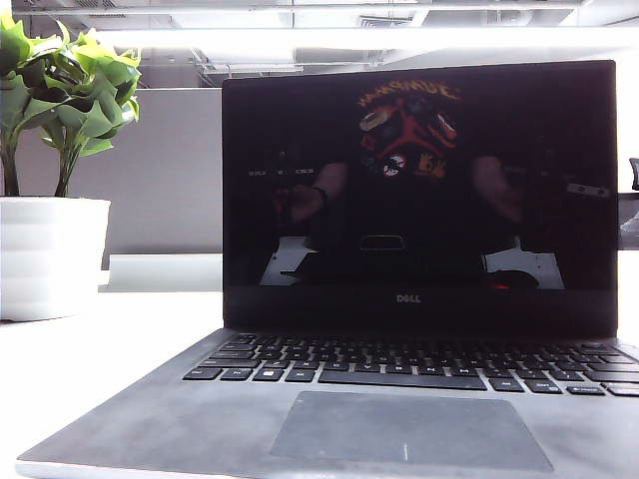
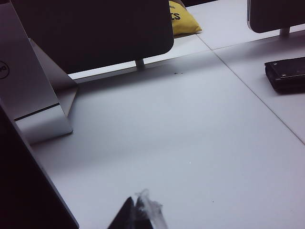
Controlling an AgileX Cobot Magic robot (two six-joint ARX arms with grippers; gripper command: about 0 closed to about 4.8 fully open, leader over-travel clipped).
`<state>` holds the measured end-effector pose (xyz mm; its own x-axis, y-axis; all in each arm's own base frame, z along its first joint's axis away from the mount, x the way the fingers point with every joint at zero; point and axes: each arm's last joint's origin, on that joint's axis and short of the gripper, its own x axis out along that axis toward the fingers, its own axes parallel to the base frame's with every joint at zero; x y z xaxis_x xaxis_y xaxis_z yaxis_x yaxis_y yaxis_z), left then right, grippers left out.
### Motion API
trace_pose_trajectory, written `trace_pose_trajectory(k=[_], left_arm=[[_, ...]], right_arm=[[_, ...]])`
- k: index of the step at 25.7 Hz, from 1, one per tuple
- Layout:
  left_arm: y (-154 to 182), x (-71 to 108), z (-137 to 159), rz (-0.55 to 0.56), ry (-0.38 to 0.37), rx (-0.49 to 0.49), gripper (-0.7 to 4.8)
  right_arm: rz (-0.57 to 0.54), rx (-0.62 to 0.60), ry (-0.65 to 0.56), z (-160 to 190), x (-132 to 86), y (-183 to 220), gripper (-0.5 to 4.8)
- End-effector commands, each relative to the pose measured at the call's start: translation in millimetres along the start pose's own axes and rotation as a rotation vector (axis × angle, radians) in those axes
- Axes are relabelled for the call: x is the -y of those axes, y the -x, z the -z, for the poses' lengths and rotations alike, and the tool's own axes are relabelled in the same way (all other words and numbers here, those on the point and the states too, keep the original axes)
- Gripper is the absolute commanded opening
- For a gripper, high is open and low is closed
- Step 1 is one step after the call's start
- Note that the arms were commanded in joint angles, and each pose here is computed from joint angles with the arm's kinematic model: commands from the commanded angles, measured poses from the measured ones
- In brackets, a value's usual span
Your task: Close the laptop lid.
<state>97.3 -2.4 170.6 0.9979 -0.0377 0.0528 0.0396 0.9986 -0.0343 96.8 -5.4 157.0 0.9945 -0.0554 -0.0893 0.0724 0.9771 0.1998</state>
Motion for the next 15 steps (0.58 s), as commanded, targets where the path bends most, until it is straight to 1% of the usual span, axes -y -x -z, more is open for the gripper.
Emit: trace_pose_trajectory(k=[1, 4, 6, 7, 8, 9, 10, 11, 12, 14, 15], left_arm=[[0, 0.2, -2, 0.005, 0.000, 0.015, -0.05], [0, 0.1, -2, 0.005, -0.001, 0.016, -0.05], [0, 0.2, -4, 0.006, 0.003, 0.033, -0.05], [0, 0.3, -5, 0.007, 0.004, 0.049, -0.05], [1, 0.8, -10, 0.020, 0.004, 0.100, -0.05], [1, 0.9, -13, 0.022, 0.005, 0.127, -0.05], [2, 1.3, -17, 0.035, 0.060, 0.173, -0.05], [2, 1.3, -18, 0.038, 0.095, 0.176, -0.05], [1, 1.5, -18, 0.052, 0.178, 0.167, -0.05], [1, 2.8, -24, 0.098, 0.250, 0.158, -0.05], [1, 3.0, -27, 0.100, 0.249, 0.161, -0.05]], right_arm=[[-0.006, 0.017, 0.000, -1, 0, 0, -0.03], [-0.006, 0.017, 0.000, -1, 0, 0, -0.03], [-0.007, 0.019, -0.001, -2, 0, 0, -0.03], [-0.009, 0.024, -0.012, -2, -1, 0, -0.03], [-0.022, 0.053, -0.043, -6, -2, 0, -0.03], [-0.041, 0.073, -0.044, -8, -2, 1, -0.03], [-0.084, 0.145, -0.041, -16, -5, 2, -0.04], [-0.098, 0.179, -0.040, -19, -6, 2, -0.04], [-0.109, 0.226, -0.038, -27, -7, 4, -0.04], [-0.113, 0.243, -0.038, -40, -10, 8, -0.04], [-0.115, 0.246, -0.037, -46, -11, 10, -0.04]])
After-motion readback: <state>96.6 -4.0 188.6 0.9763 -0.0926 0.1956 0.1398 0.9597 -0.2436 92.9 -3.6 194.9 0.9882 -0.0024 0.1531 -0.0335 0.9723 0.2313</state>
